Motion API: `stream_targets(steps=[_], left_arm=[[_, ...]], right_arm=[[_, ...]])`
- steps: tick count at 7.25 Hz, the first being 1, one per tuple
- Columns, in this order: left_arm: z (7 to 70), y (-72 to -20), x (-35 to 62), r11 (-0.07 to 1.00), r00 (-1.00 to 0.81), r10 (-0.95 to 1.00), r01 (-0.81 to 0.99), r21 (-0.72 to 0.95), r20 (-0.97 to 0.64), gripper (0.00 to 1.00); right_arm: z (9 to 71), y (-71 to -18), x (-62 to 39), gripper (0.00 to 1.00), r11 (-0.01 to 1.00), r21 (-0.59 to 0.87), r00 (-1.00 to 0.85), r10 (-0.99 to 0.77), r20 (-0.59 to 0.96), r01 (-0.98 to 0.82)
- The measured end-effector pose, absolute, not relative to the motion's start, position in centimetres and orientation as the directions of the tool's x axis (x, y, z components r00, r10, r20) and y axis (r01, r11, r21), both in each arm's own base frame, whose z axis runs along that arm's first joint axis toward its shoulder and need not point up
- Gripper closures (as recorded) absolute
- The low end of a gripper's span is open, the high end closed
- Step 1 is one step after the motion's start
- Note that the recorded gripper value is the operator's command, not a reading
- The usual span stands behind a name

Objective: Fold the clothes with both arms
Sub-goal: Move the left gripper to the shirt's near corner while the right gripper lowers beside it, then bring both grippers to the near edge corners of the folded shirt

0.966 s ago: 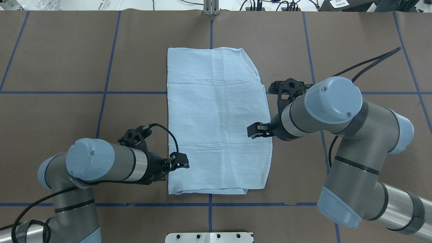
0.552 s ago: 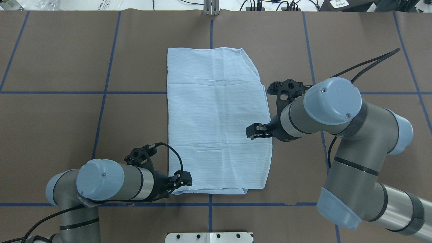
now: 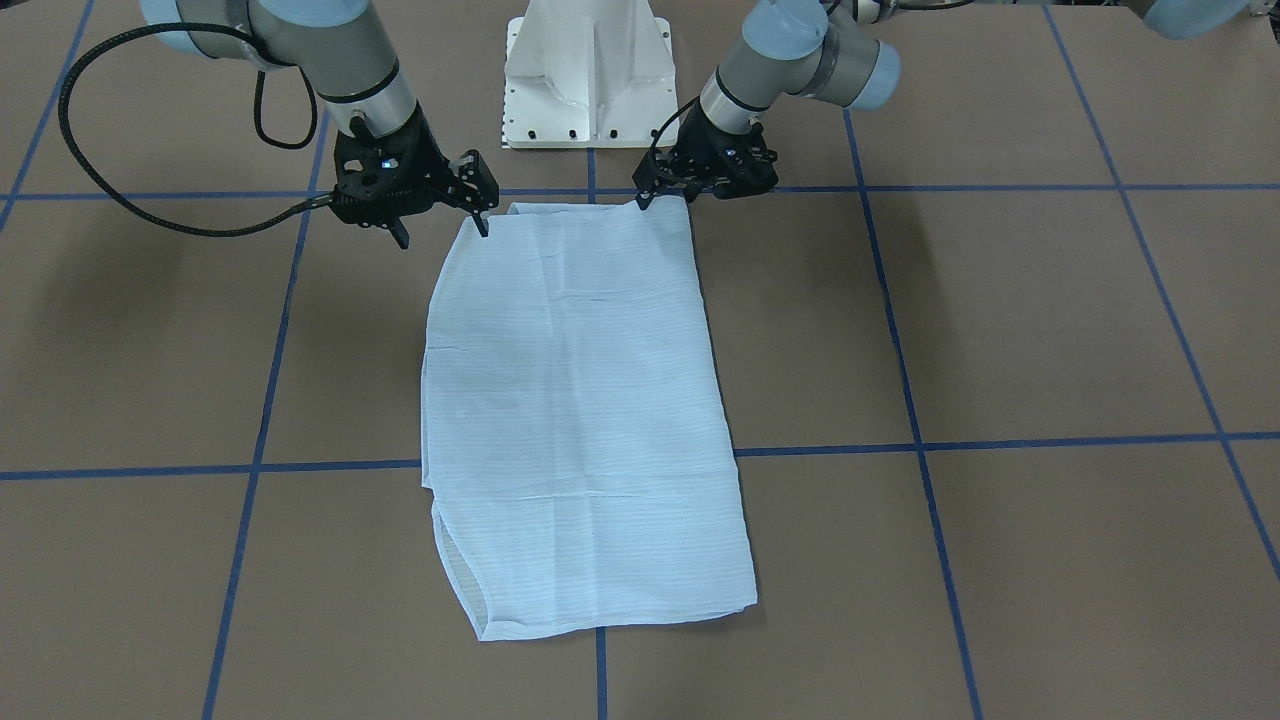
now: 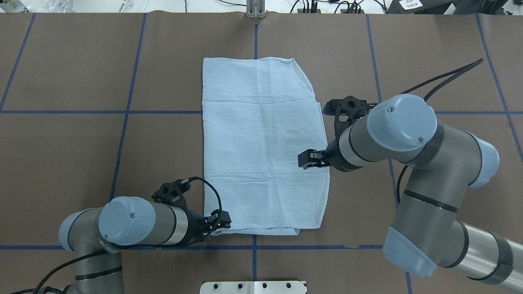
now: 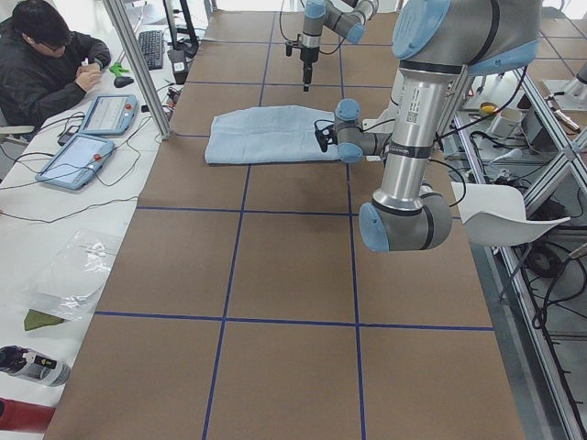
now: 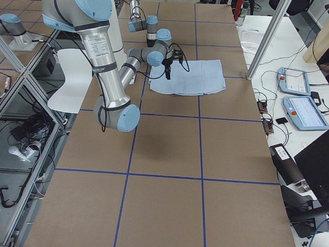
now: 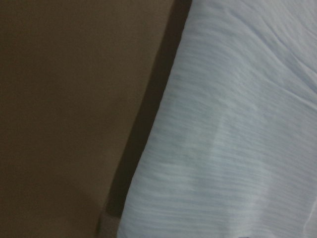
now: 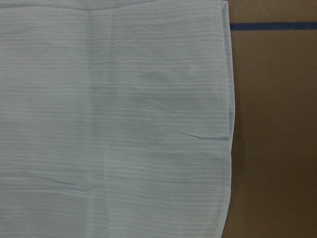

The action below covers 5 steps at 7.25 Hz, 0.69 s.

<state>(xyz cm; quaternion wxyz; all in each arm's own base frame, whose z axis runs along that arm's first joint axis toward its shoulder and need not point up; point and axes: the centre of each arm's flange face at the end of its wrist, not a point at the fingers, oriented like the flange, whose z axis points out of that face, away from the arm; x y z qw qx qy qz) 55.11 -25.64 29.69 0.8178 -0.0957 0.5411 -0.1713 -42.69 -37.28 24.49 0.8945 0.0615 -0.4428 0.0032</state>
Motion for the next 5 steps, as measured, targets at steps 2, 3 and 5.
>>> stream_targets(steps=[2,3,5], left_arm=[[29.95,-25.93,55.34,0.921,0.366,-0.388,0.194,-0.339,-0.845,0.41],[29.92,-26.09,55.32,0.920,0.368,-0.390,0.199,-0.339,-0.844,0.50],[29.87,-26.53,55.10,0.918,0.365,-0.394,0.207,-0.339,-0.844,0.61]], right_arm=[[24.70,-37.31,-42.75,0.00,0.993,0.106,0.611,-0.048,0.790,-0.060],[24.77,-37.32,-42.79,0.00,0.993,0.106,0.612,-0.047,0.789,-0.060],[24.98,-37.40,-42.88,0.00,0.993,0.105,0.616,-0.045,0.786,-0.062]])
